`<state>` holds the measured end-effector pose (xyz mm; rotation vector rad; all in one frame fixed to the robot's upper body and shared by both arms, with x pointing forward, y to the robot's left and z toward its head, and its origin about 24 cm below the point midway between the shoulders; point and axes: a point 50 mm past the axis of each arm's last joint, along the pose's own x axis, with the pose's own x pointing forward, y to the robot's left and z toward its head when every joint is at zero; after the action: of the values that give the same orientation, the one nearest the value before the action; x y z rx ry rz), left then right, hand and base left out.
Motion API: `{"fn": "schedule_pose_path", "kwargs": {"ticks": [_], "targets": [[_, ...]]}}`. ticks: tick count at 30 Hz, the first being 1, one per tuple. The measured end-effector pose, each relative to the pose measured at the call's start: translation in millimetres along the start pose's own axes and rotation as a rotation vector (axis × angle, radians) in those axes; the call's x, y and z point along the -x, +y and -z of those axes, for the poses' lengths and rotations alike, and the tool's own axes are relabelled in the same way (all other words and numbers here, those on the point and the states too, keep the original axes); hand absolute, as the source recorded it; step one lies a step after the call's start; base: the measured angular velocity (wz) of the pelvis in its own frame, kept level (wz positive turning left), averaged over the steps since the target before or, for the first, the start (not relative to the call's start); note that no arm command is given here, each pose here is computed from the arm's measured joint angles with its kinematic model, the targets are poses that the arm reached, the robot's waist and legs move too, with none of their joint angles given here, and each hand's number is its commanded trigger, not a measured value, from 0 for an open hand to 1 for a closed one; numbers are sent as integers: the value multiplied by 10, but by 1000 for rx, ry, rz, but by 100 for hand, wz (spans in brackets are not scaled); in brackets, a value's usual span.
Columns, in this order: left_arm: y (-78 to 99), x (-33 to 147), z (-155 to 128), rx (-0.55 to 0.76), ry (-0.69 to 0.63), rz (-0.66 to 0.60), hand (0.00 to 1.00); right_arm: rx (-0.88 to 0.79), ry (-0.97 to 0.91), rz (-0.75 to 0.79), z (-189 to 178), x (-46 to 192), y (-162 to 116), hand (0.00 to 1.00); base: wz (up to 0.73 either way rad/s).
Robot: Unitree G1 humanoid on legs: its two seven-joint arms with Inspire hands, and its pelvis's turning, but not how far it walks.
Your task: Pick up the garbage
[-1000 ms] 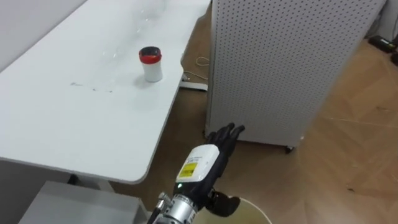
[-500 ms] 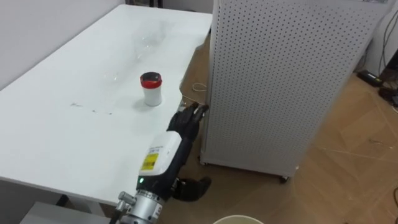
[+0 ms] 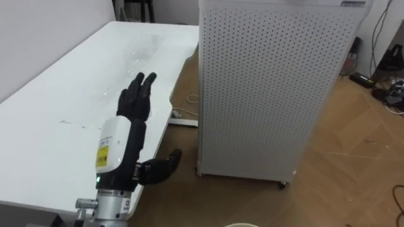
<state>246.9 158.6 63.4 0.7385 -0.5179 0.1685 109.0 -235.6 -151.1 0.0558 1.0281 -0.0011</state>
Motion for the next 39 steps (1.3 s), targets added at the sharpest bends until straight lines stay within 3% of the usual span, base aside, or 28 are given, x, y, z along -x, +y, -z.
{"fn": "schedule_pose_path", "kwargs": {"ticks": [11,16,28,39], "targets": [[47,48,44,37,39,-60,0,2,0,-4,8,4,5,100,-1],[-23,288,238,51,172,-6,0,11,6,-1,39,16,3,100,-17],[-19,355,379,75,263,-14,0,24,49,71,114,41,-47,100,-29],[21,257,360,78,238,-42,0,68,56,62,102,41,-47,100,-5]]}}
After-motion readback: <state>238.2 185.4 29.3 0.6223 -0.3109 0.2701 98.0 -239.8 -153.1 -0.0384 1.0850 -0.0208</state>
